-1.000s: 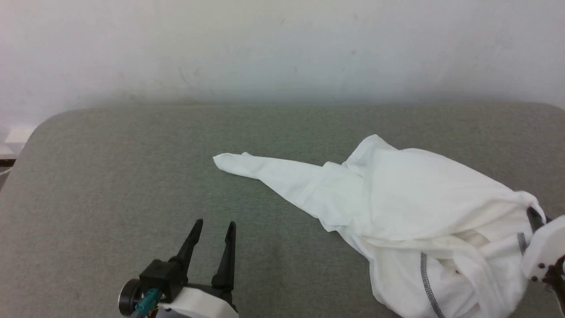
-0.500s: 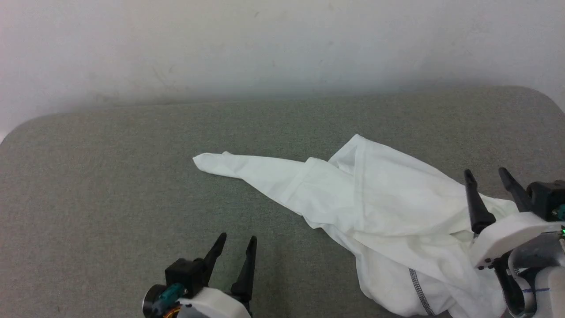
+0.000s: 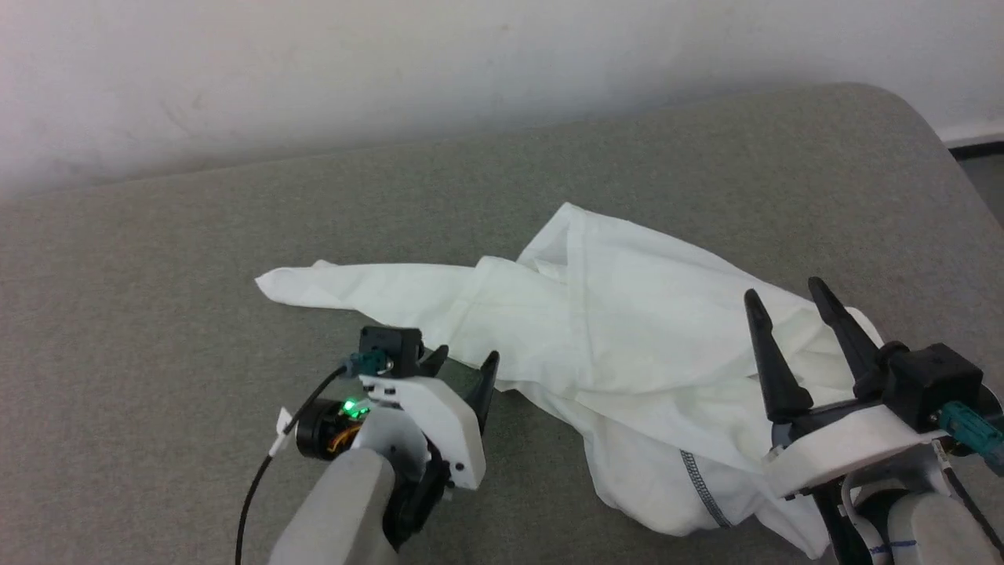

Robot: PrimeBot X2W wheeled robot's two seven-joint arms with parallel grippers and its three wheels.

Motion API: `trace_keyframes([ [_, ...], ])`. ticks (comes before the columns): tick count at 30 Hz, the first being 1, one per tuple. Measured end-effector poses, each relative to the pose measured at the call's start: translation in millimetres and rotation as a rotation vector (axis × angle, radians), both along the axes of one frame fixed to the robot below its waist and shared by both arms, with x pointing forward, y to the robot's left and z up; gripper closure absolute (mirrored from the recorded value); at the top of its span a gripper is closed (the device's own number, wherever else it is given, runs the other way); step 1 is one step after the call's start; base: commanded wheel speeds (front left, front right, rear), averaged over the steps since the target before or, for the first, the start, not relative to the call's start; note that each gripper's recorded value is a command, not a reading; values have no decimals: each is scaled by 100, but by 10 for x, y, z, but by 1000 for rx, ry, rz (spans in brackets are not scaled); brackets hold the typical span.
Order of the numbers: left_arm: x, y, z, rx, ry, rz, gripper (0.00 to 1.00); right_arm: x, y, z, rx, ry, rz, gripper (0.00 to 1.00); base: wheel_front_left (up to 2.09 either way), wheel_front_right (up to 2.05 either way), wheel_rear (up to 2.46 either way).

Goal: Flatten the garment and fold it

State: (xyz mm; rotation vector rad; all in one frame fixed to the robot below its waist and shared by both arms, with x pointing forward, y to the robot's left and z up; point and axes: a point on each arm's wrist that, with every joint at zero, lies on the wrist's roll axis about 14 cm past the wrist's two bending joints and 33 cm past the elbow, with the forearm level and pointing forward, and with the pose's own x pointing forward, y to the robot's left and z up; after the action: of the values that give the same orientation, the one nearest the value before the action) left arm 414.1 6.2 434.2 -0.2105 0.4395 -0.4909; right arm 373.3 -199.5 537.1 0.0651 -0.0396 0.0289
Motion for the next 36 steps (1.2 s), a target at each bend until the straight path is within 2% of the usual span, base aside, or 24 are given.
trace_keyframes([
  [9, 316, -96, -433, 146, 123, -52, 0, -44, -165, -251, -5, 60, -64, 0, 0, 0, 0],
  [10, 335, -121, -457, 149, 131, -61, 66, -49, -179, -274, -5, 67, -70, 0, 0, 0, 0],
  [11, 344, -153, -479, 153, 138, -78, 100, -53, -195, -297, -5, 73, -75, 0, 0, 0, 0],
  [16, 382, -164, -482, 132, 120, -94, 100, -51, -206, -356, -11, 90, -80, 0, 0, 0, 0],
  [23, 448, 173, -240, 50, -12, 40, 100, 0, -91, -281, -20, 72, -41, 0, 0, 0, 0],
  [30, 580, 1036, 393, 1, -260, 301, 100, 24, 133, -258, -11, 84, 30, 0, 0, 0, 0],
  [33, 438, 1521, 511, 27, -304, 429, 100, 11, 228, -360, -9, 134, 60, 0, 0, 0, 0],
  [36, 154, 1914, 436, 77, -274, 532, 100, -27, 331, -563, -6, 223, 92, 0, 0, 0, 0],
])
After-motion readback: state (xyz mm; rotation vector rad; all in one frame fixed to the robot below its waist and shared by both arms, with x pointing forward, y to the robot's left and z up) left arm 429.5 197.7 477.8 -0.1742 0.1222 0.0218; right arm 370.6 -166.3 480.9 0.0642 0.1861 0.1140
